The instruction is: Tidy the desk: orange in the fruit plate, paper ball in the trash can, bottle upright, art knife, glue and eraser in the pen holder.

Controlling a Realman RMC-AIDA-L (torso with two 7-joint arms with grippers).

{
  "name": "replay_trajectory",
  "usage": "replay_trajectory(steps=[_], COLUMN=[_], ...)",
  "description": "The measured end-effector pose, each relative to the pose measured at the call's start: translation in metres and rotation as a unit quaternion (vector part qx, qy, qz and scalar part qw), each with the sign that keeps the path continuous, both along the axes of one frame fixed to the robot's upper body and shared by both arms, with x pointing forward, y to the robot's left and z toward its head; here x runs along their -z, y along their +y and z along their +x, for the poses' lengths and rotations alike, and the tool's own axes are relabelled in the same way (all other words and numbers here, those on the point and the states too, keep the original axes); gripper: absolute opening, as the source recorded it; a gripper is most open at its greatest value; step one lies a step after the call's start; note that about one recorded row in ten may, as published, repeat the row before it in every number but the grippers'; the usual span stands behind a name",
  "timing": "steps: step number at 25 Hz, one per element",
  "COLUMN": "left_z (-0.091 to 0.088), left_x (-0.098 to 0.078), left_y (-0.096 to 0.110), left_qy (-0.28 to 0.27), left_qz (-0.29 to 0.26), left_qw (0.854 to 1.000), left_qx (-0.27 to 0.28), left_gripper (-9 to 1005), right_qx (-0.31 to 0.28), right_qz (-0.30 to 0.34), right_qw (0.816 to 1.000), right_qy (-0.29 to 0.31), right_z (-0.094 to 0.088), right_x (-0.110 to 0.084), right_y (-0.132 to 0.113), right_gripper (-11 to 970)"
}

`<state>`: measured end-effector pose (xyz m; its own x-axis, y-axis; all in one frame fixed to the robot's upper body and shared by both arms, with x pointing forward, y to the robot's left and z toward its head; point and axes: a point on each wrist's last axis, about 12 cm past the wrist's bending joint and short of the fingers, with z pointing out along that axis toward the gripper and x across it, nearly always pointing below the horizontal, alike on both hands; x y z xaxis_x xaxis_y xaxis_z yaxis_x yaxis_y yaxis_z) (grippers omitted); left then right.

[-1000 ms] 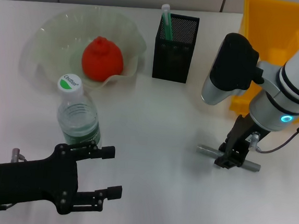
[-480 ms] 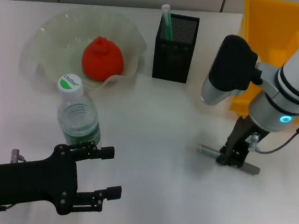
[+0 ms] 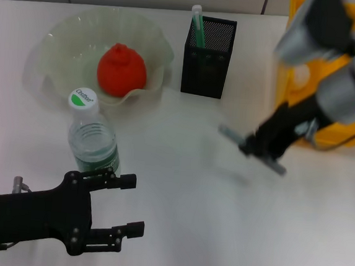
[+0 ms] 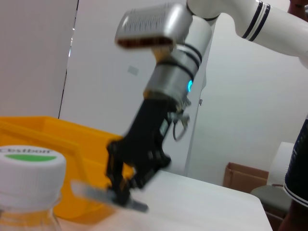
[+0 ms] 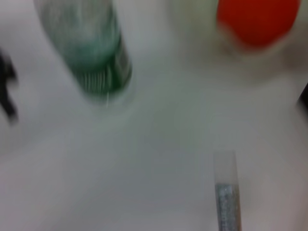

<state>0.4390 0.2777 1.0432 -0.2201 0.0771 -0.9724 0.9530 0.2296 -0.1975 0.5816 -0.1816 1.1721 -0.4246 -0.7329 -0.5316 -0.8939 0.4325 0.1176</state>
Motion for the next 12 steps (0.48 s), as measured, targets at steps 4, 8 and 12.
replay_trajectory(steps=[4,8,12], left_z=[0.000,0.002,0.003], left_x=[0.000,-0.001,-0.002], left_y=[0.000,-0.002,-0.002], left_qy=[-0.001,-0.002,-0.003], left_qz=[0.000,-0.001,-0.001], left_qw=[1.000,1.000,1.000], left_qx=[0.001,0.003,0.005], left_gripper=[784,784,784], right_qx=[0.027,0.075,0.127], right_qz=[0.111,0.281,0.393], right_qw=[0.992,0.947,0.887], right_qy=[-0.045,-0.133,-0.205], right_z=[0.005,0.015,0.026], right_x=[-0.018,-0.023,-0.003], right_y=[-0.020,-0.045,-0.055], right_gripper=[136,136,135])
